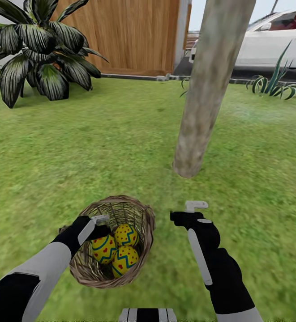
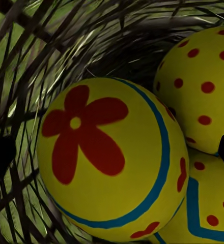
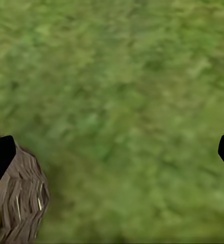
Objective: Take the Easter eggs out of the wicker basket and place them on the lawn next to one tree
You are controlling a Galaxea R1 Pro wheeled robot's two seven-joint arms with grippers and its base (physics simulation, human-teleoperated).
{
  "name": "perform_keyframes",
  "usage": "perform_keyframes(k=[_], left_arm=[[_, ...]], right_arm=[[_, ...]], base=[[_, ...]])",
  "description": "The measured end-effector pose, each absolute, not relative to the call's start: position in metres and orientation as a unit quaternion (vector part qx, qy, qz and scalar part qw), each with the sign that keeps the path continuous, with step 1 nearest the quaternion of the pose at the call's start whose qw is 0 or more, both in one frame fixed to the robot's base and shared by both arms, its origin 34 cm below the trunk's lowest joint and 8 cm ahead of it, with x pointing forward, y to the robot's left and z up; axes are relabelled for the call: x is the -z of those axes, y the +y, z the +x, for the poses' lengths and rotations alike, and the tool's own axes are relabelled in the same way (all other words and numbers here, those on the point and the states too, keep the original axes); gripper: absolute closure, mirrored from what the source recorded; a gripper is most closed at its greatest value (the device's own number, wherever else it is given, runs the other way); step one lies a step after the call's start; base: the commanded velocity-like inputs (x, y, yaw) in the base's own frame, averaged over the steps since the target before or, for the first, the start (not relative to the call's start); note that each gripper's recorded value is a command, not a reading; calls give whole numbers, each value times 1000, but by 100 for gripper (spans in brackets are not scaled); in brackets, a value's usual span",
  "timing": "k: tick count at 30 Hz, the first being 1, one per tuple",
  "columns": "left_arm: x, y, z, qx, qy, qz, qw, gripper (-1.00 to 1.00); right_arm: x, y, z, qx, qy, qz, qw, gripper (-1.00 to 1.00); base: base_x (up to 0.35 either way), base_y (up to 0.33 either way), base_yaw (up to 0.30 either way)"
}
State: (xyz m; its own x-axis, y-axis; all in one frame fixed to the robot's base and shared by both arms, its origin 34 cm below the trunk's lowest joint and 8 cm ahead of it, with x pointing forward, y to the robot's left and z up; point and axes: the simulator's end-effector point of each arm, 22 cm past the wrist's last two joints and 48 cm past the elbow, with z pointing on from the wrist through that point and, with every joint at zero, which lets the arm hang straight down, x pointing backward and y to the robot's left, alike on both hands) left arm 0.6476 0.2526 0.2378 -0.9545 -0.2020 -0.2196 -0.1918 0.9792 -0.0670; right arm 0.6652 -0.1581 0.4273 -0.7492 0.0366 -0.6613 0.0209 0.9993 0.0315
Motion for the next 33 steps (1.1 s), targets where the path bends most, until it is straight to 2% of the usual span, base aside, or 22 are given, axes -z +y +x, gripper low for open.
perform_keyframes(k=[27, 33], left_arm=[[-225, 253, 646, 21, 988, -100, 114, -100], [-225, 253, 647, 21, 988, -100, 115, -100]], right_arm=[[-412, -156, 663, -12, 940, 14, 341, -100], [-411, -156, 663, -12, 940, 14, 341, -100]], base=[[18, -7, 0], [-89, -12, 0]])
